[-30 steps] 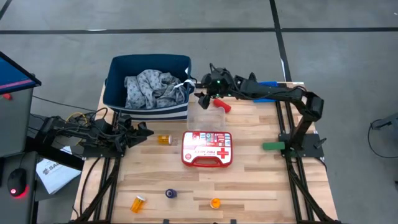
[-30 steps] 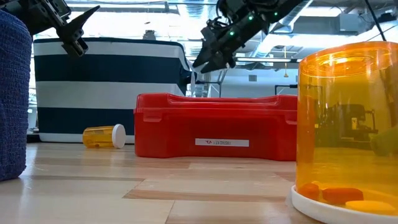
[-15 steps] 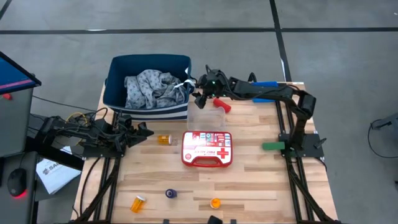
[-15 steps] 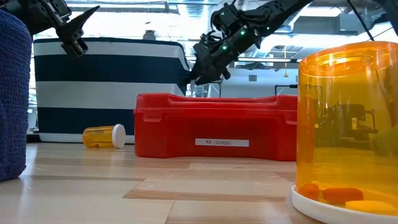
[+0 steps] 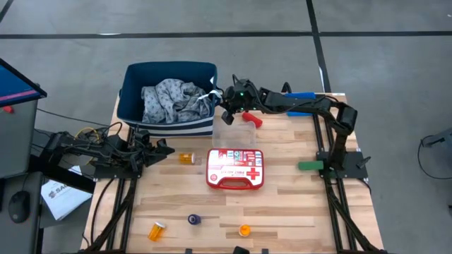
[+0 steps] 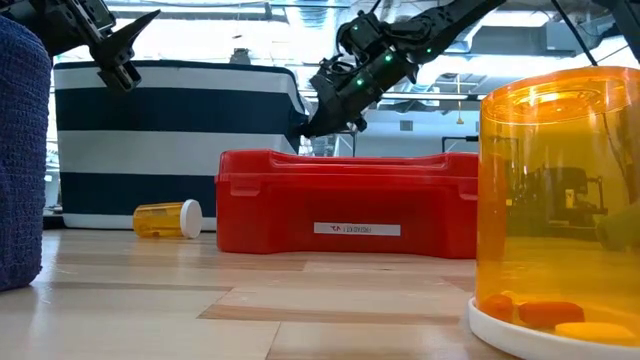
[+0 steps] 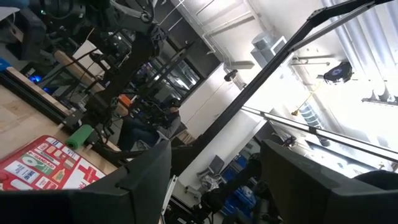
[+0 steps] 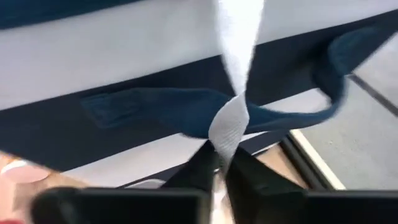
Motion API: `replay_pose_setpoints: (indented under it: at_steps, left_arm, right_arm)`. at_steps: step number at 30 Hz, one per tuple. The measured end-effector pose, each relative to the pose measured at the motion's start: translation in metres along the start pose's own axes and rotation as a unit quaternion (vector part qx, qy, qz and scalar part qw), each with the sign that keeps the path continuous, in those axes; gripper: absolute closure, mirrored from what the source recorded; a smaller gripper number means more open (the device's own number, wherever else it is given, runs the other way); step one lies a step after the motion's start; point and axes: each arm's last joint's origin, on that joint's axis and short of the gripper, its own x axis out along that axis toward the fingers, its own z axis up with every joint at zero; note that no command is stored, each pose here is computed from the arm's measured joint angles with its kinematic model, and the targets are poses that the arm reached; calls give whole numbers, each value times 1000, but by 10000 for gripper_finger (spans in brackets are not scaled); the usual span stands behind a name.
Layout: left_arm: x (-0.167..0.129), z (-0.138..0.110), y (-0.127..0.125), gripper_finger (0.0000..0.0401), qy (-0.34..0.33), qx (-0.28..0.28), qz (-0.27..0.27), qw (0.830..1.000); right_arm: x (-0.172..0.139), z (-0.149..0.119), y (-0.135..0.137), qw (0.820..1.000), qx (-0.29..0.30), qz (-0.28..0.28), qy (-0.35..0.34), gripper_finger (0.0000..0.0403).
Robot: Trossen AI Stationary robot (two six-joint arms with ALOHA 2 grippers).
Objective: Pick & place medical supplies in basket/bin
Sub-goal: Put the gray patient gown into the blue laundry organizer
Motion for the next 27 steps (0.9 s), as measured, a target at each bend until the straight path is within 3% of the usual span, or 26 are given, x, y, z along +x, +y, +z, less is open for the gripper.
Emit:
replay_pose_setpoints:
  at_steps: [8, 19, 27]
  left_arm:
    - [0, 0, 0, 162, 0, 0, 0, 1000]
    - [0, 0, 0, 162, 1, 0, 0, 1000]
    - [0, 0, 0, 162, 3, 0, -2, 1000]
  right_arm:
    - [-5, -4, 7, 999, -7, 22, 30, 397]
    - [-72, 44, 21, 995, -36, -16, -88, 401]
    - [-90, 68, 25, 990, -36, -2, -137, 402]
